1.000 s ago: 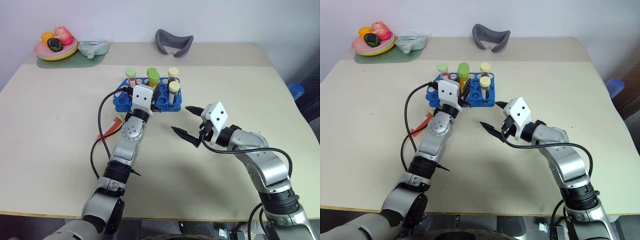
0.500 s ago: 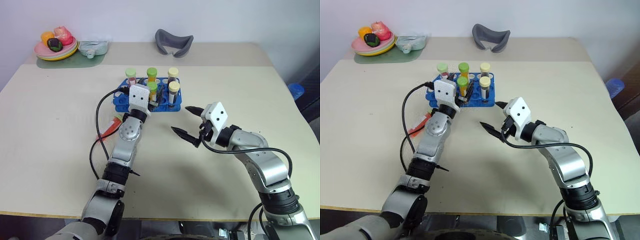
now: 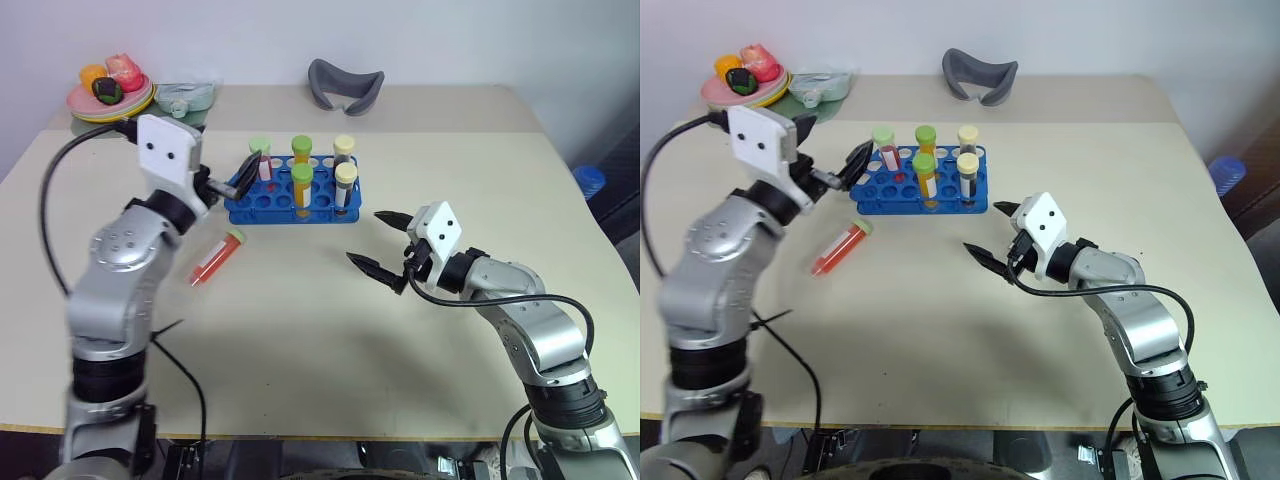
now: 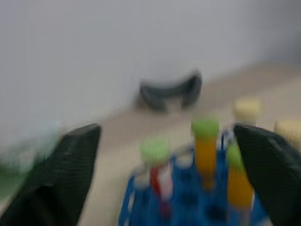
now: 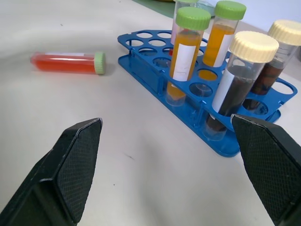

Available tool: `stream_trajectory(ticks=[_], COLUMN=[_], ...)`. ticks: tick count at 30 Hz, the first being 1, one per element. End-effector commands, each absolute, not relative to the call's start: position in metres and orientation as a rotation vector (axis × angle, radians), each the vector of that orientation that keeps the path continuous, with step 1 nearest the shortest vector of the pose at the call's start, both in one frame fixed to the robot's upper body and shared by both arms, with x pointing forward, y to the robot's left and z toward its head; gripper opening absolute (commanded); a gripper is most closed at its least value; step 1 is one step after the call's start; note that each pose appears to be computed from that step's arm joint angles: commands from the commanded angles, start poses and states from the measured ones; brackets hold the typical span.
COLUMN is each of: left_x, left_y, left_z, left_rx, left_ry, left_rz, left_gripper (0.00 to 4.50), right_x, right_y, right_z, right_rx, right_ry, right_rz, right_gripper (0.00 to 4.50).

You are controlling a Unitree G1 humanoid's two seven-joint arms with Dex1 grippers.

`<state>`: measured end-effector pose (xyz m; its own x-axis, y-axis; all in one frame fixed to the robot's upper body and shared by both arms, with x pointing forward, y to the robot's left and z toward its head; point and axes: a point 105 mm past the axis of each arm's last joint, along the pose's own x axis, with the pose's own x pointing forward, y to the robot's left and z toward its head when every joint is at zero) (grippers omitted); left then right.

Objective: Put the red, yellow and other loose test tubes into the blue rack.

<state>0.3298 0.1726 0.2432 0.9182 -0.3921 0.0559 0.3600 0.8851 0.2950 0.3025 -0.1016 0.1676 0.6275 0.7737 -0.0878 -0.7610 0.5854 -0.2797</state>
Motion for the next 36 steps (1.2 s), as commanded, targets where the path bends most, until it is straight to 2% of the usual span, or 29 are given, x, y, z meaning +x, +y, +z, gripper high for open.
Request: stream_trajectory(ticks=[1, 3, 7, 12, 23, 35, 36], left_x=[0.314, 0.308, 0.304, 0.321, 0.354, 0.361, 0.362], left_y=[0.191, 0.197, 0.205, 0.219, 0.200, 0.200, 0.200], left_z=[0.223, 0.210, 0.195, 0.173, 0.155, 0.138, 0.138], left_rx=[0.406, 0.423, 0.404, 0.377, 0.388, 0.384, 0.382], left_ry=[0.183, 0.368, 0.600, 0.861, 1.027, 1.112, 1.113], left_rz=[-0.435, -0.477, -0.484, -0.383, -0.374, -0.370, -0.367], left_gripper=[4.48, 4.48, 4.48, 4.48, 4.48, 4.48, 4.24], right_x=[0.300, 0.287, 0.269, 0.264, 0.260, 0.256, 0.256], right_y=[-0.099, -0.095, -0.096, -0.097, -0.092, -0.093, -0.093], right_z=[0.179, 0.174, 0.168, 0.168, 0.163, 0.161, 0.160], right_rx=[-0.332, -0.368, -0.429, -0.462, -0.461, -0.466, -0.466], right_ry=[-0.083, -0.037, 0.025, 0.032, 0.027, 0.033, 0.033], right_rz=[0.938, 1.056, 1.196, 1.239, 1.237, 1.233, 1.233], right_gripper=[4.50, 4.50, 4.50, 4.50, 4.50, 4.50, 4.50])
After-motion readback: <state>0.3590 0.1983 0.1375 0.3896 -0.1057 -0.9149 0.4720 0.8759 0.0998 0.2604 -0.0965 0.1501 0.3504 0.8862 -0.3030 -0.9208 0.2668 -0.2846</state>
